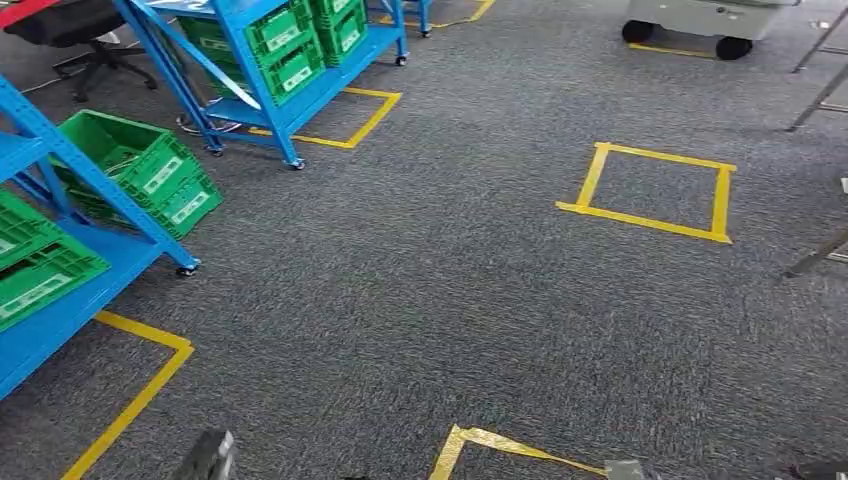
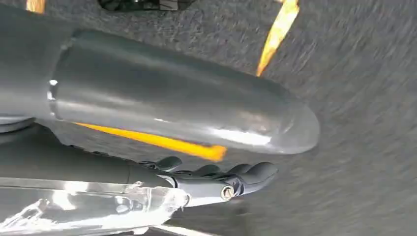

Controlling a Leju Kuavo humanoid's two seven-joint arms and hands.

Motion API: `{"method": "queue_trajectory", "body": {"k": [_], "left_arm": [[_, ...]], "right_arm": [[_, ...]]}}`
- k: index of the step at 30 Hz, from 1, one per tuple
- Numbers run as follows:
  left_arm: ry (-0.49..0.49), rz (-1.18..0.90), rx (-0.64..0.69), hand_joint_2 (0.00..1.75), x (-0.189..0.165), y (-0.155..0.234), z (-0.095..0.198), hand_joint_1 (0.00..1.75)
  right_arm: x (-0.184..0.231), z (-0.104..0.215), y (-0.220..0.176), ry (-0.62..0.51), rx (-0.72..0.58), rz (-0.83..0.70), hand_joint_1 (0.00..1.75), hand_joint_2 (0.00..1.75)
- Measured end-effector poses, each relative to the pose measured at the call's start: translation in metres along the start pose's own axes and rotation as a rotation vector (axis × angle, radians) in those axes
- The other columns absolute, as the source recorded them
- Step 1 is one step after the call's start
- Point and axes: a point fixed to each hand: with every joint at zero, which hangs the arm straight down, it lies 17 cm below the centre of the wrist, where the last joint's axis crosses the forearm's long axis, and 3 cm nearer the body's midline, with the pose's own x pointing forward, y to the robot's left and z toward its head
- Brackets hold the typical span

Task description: Take the parts from the cabinet and place them on the table.

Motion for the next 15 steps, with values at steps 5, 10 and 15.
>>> {"method": "queue_trajectory", "body": {"k": [5,10,15], "left_arm": [[-0.013,0.020,0.014,0.00,0.025,0.011,-0.007,0.00],[-0.128,0.103,0.084,0.00,0.101,0.050,-0.017,0.00],[-0.176,0.086,0.070,0.00,0.122,0.041,-0.015,0.00]], "right_arm": [[0.006,-0.004,0.001,-0.009,0.002,0.003,0.00,0.00],[0.007,-0.009,-0.001,-0.012,0.006,0.006,0.00,0.00],[-0.001,-0.007,-0.002,0.001,0.014,0.014,0.00,0.00]]}}
